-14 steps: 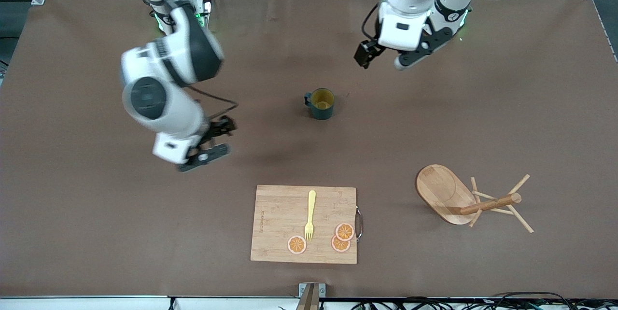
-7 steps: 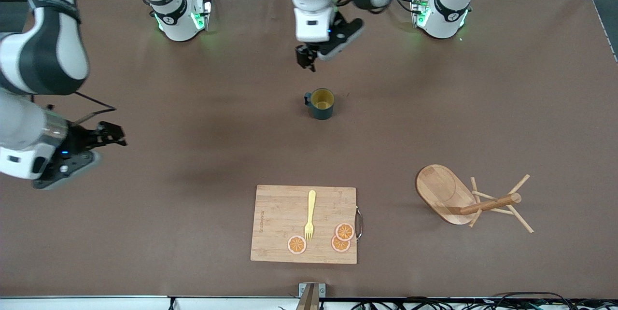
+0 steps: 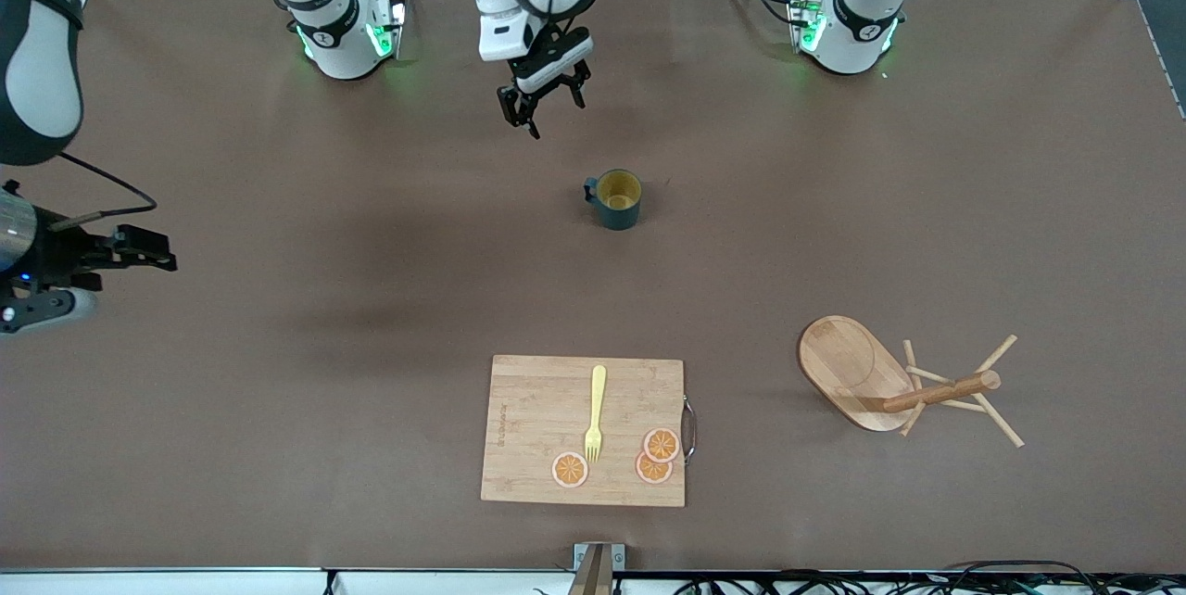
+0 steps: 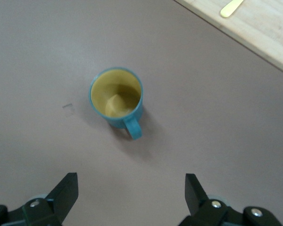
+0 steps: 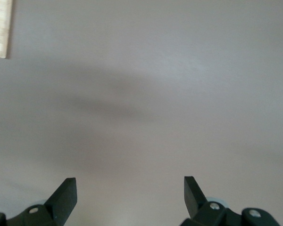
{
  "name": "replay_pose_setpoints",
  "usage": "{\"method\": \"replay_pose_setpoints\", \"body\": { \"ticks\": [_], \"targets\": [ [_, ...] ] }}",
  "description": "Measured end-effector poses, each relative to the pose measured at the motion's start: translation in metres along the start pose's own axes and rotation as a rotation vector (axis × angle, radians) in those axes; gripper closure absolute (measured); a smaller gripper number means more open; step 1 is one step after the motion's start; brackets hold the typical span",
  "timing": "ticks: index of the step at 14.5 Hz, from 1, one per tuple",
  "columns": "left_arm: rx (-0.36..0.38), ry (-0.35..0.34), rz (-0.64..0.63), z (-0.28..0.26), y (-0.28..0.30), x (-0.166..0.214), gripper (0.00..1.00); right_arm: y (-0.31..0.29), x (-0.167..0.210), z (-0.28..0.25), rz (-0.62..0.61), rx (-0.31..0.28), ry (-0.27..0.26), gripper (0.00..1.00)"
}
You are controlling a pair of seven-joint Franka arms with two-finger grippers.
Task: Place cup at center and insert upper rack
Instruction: 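Withdraw the right gripper while the left gripper moves above the mug, then lower the left gripper and grasp the mug by its handle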
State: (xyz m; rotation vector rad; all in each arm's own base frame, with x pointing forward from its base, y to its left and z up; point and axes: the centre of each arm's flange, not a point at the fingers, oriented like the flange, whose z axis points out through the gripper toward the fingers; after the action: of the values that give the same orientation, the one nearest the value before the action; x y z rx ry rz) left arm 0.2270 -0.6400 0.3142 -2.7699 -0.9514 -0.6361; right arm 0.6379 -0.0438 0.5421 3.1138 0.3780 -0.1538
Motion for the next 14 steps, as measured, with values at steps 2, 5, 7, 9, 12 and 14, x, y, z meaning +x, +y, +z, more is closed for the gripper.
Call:
{"method": "replay_pose_setpoints", "body": {
  "ticks": [2, 5, 7, 9, 12, 14],
  "targets": [
    [0.014, 0.100, -0.006, 0.041, -0.008, -0.042, 0.00, 0.004, -0.006, -0.014, 0.013, -0.011, 0.006, 0.00],
    [0.003, 0.242, -0.005, 0.087, -0.022, -0.085, 0.01, 0.010, -0.013, -0.026, 0.031, -0.011, -0.008, 0.00],
    [-0.015, 0.287, 0.009, 0.098, -0.023, -0.091, 0.00, 0.023, -0.021, -0.027, 0.057, -0.005, -0.027, 0.00],
    [-0.023, 0.313, 0.015, 0.106, -0.020, -0.087, 0.00, 0.034, -0.025, -0.027, 0.077, -0.003, -0.030, 0.00],
    [-0.043, 0.389, -0.060, 0.137, -0.020, -0.083, 0.00, 0.039, -0.027, -0.027, 0.087, -0.001, -0.031, 0.00],
    [-0.057, 0.435, -0.092, 0.147, -0.021, -0.083, 0.00, 0.034, -0.029, -0.028, 0.086, 0.008, -0.052, 0.00]
  ]
}}
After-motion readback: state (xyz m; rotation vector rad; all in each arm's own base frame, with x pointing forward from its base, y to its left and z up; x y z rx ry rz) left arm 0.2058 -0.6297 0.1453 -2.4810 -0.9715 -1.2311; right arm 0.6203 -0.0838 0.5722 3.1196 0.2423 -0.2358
